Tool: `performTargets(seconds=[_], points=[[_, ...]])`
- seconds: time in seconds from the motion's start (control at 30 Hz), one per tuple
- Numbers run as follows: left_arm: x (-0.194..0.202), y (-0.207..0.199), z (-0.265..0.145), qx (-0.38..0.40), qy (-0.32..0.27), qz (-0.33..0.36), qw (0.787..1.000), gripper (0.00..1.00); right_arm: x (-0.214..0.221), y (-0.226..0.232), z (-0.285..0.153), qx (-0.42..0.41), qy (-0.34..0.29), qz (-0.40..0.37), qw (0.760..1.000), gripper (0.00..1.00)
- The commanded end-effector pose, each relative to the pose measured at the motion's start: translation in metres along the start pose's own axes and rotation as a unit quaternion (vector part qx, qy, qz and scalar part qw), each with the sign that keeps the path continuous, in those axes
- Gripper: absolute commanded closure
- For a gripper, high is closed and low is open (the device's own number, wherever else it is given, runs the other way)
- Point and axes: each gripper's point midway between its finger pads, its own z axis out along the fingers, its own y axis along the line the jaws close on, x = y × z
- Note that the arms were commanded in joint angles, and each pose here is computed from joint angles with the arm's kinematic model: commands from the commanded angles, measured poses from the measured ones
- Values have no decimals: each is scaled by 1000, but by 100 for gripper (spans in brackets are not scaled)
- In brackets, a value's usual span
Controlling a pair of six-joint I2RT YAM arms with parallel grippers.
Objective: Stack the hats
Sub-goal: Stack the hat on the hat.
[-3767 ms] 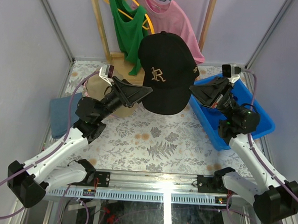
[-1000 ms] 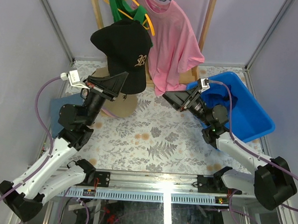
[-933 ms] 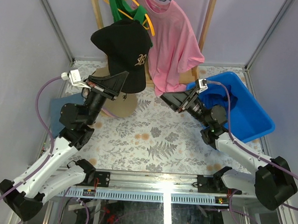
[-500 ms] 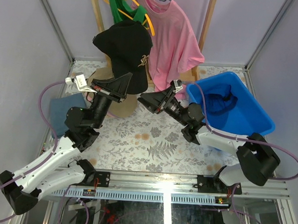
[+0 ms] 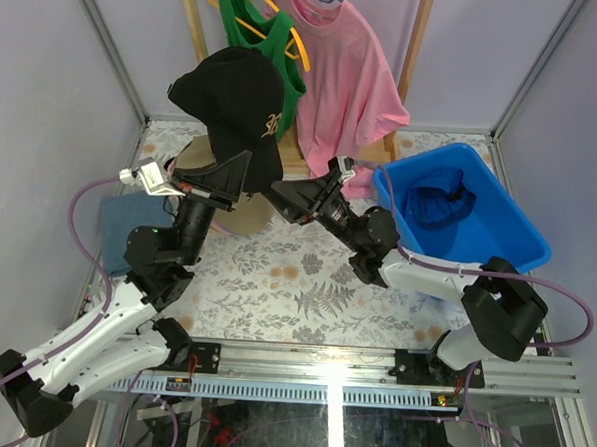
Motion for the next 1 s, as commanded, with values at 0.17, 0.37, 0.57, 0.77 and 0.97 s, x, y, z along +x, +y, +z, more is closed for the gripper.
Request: performTargets(seconds=[0.17, 0.37, 0.57, 0.77, 0.97], points=[[-27, -12, -10, 28, -56, -12, 998, 100, -4, 28, 30, -71, -7, 7, 997, 40], [-21, -7, -19, 31, -54, -22, 998, 100, 0, 17, 41, -92, 4, 33, 995, 45], [-18, -3, -26, 30, -50, -21, 998, 100, 0, 2, 42, -100, 7, 52, 994, 62], [-18, 2, -34, 24, -45, -8, 999, 100, 2, -15, 44, -92, 16, 62, 994, 84], [-16, 12, -44, 4, -34, 10, 999, 100, 6, -35, 49, -79, 30, 66, 994, 100]])
